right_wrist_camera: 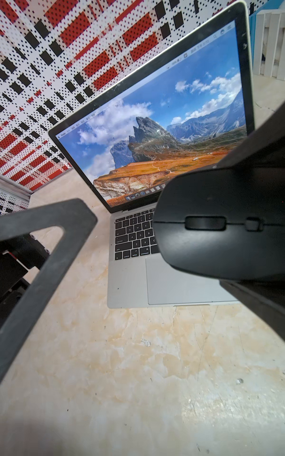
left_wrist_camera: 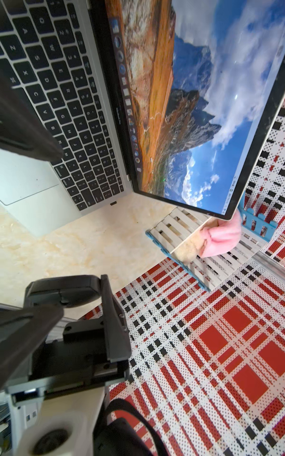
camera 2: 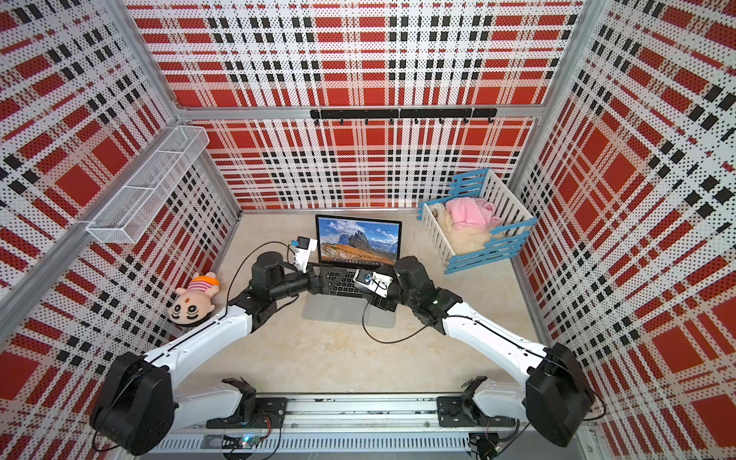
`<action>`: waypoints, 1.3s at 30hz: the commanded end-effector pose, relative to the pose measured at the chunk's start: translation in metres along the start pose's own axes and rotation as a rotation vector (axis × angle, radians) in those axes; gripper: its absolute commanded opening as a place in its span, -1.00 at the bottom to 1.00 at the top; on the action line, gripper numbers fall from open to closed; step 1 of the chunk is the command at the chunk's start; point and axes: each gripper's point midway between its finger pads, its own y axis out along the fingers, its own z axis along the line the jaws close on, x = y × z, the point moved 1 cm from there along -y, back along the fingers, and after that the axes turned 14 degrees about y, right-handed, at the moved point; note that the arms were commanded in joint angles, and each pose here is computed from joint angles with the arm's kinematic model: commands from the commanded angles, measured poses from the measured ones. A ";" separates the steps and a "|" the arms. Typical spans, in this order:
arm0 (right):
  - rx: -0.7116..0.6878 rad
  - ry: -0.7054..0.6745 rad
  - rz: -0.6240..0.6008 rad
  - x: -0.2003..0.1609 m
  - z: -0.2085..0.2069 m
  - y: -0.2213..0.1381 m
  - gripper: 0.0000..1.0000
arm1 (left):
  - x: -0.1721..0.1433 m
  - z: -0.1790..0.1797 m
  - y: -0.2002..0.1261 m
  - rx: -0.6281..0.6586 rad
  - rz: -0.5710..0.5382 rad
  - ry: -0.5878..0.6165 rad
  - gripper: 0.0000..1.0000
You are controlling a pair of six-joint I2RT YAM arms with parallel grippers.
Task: Remove the wireless mouse receiver from the laptop
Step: Pick up the mouse from the center of the board.
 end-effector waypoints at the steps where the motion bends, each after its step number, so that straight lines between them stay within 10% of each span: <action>1: 0.008 -0.015 -0.053 0.022 0.002 -0.014 0.07 | -0.002 -0.019 0.002 -0.090 0.040 0.039 0.89; 10: 0.071 0.008 -0.041 0.026 0.011 -0.018 0.08 | -0.005 -0.053 0.006 -0.188 0.088 0.222 0.74; 20: 0.124 0.039 0.020 0.018 0.018 -0.015 0.09 | 0.014 -0.053 -0.035 0.000 0.012 0.745 0.91; 32: 0.080 -0.013 -0.088 0.040 0.018 -0.030 0.08 | 0.035 -0.066 -0.028 -0.280 0.024 0.292 0.77; 39: 0.221 0.053 -0.032 0.045 0.034 -0.031 0.13 | 0.028 -0.082 -0.045 -0.149 -0.063 0.788 0.86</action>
